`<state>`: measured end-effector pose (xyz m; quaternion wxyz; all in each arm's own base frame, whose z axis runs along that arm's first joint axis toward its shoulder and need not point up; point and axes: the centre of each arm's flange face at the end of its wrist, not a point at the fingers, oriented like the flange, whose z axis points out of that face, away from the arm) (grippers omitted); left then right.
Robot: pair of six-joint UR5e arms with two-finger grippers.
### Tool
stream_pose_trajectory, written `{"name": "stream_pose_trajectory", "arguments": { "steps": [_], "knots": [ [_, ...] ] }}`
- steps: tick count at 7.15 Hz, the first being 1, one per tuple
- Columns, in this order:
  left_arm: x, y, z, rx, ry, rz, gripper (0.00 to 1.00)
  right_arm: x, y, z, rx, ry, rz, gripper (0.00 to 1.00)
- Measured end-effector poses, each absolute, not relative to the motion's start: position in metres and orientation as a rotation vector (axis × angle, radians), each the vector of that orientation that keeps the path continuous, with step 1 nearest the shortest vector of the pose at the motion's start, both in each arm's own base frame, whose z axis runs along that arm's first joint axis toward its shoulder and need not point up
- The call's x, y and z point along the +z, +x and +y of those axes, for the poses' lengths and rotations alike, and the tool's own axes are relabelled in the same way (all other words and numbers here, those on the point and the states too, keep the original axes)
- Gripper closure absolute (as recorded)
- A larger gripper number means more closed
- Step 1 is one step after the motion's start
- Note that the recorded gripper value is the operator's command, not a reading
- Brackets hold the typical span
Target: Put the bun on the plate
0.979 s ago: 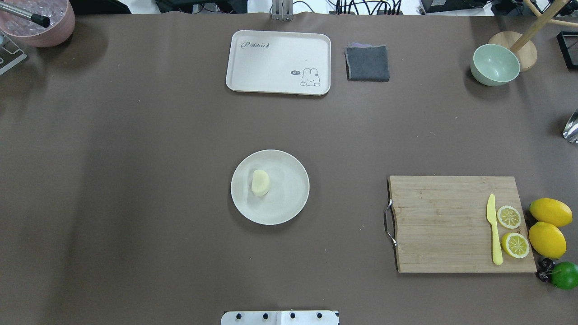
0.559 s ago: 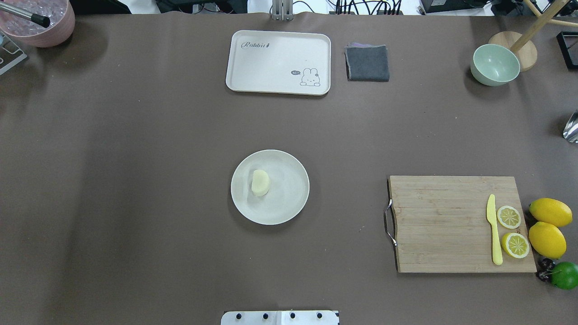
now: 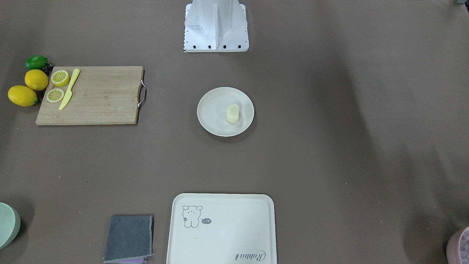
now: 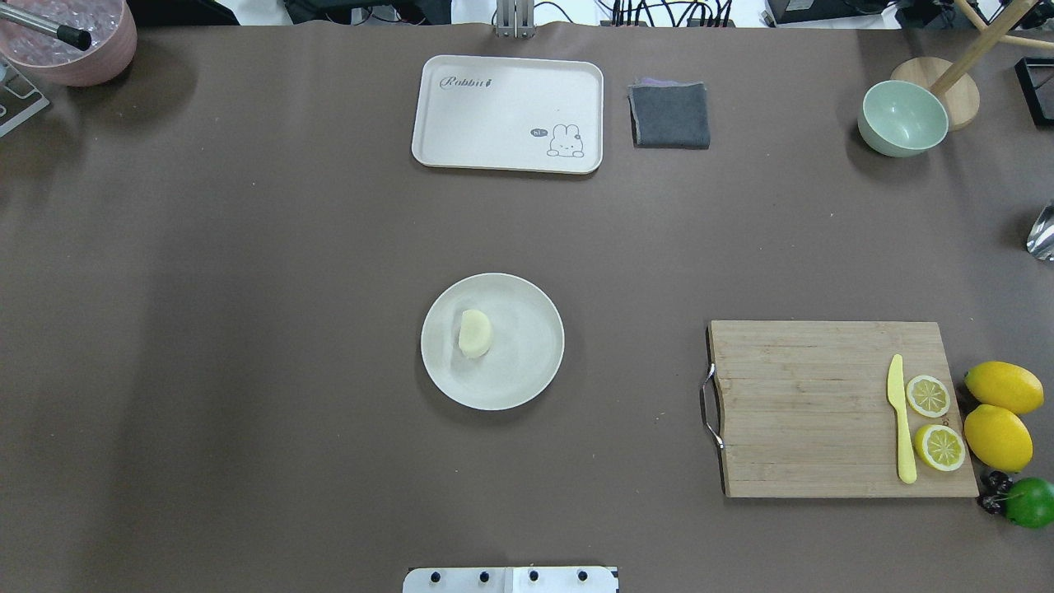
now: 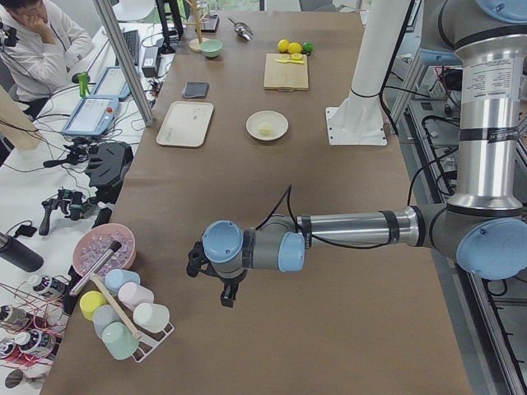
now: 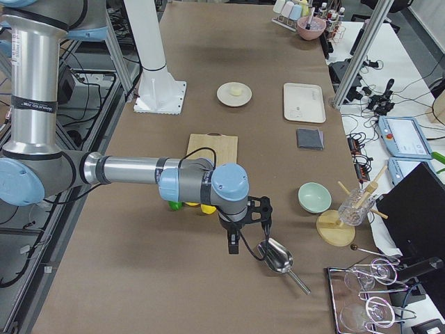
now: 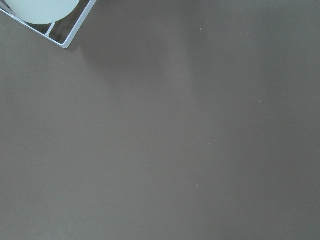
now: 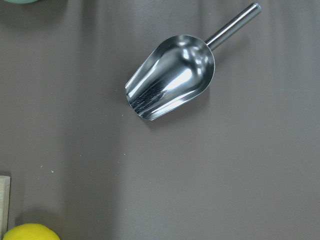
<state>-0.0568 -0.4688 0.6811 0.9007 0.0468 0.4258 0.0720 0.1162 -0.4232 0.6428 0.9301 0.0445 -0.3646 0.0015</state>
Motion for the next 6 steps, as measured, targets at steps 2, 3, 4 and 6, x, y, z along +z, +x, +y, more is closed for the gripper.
{"name": "stream_pose_trajectory", "arguments": {
  "steps": [2, 3, 4, 6],
  "knots": [
    [0.6819, -0.0572, -0.4685, 0.148, 0.096, 0.881, 0.02, 0.6426, 0.1160, -0.4215, 0.005, 0.090, -0.749, 0.00],
    [0.6822, -0.0572, -0.4684, 0.147, 0.095, 0.880, 0.02, 0.6433, 0.1158, -0.4203, 0.006, 0.088, -0.750, 0.00],
    [0.6824, -0.0573, -0.4683, 0.147, 0.094, 0.880, 0.02, 0.6440, 0.1157, -0.4193, 0.005, 0.087, -0.749, 0.00],
    [0.6828, -0.0575, -0.4680, 0.145, 0.093, 0.880, 0.02, 0.6421, 0.1161, -0.4192, 0.000, 0.092, -0.744, 0.00]
  ]
}}
